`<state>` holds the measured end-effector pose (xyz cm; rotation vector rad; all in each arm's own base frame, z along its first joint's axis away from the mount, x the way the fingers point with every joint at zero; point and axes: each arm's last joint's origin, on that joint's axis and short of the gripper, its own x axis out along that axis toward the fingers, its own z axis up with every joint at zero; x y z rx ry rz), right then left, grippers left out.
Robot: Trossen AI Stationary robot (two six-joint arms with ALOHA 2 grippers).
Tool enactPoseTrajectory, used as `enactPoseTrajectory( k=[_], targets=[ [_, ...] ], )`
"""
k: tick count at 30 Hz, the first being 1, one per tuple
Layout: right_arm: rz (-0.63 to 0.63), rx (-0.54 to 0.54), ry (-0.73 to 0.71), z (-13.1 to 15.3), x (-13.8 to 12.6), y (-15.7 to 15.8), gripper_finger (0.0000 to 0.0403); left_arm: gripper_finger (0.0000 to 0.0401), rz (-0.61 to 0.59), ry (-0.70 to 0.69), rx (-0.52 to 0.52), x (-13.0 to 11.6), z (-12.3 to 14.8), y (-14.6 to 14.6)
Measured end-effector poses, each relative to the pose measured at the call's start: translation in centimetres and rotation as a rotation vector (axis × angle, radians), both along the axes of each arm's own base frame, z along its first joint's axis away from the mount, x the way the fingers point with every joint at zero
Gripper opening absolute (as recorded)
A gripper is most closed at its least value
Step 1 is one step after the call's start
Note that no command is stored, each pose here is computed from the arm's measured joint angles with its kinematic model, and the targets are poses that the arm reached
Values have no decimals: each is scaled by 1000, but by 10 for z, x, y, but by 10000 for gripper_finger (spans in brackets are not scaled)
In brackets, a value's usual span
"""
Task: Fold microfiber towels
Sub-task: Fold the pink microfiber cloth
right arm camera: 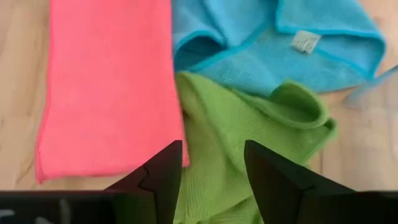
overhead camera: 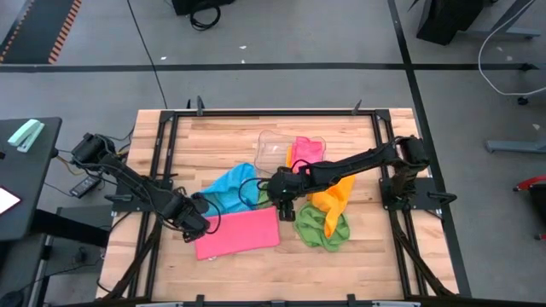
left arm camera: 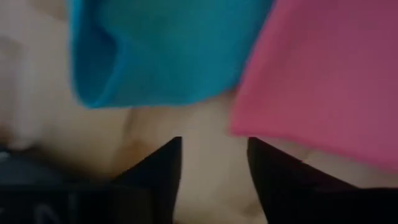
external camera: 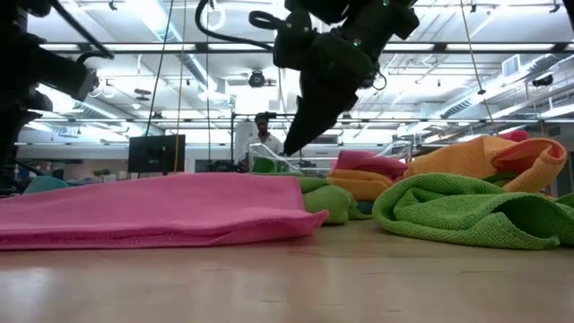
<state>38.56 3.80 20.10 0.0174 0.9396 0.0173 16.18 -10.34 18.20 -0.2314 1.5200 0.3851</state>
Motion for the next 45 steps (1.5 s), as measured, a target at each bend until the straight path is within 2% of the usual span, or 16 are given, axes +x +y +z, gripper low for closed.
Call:
enactPoseTrajectory(
  k=[4, 7, 13, 18, 23, 26, 31, 36, 42, 45],
  targets=[
    [15, 18, -43, 3, 2, 14, 189, 232, -156, -43, 5, 2, 11, -10],
    [40, 24, -82, 5, 2, 31, 190, 232, -360, -166, -14, 7, 21, -29],
    [-46, -72, -180, 10, 1, 59, 190, 219, -751, -311, -17, 1, 25, -62],
    [-143, -82, -282, 16, 2, 72, 190, 231, -1112, -237, 61, -16, 16, -78],
    [-238, -27, -363, 21, 4, 79, 190, 247, -1382, -173, 274, -26, 0, -93],
    [-290, -1, -396, 23, 3, 83, 190, 248, -1550, -87, 340, -30, -13, -100],
    [-355, 16, -444, 25, 2, 89, 190, 235, -1619, 32, 383, -30, -32, -98],
    [-393, 34, -491, 28, 1, 96, 190, 221, -1630, 36, 381, -24, -41, -91],
    [-417, 40, -506, 29, -1, 102, 190, 216, -1720, -17, 386, -20, -44, -94],
    [-420, 49, -510, 29, -2, 104, 190, 211, -1727, -19, 386, -20, -47, -91]
  ],
)
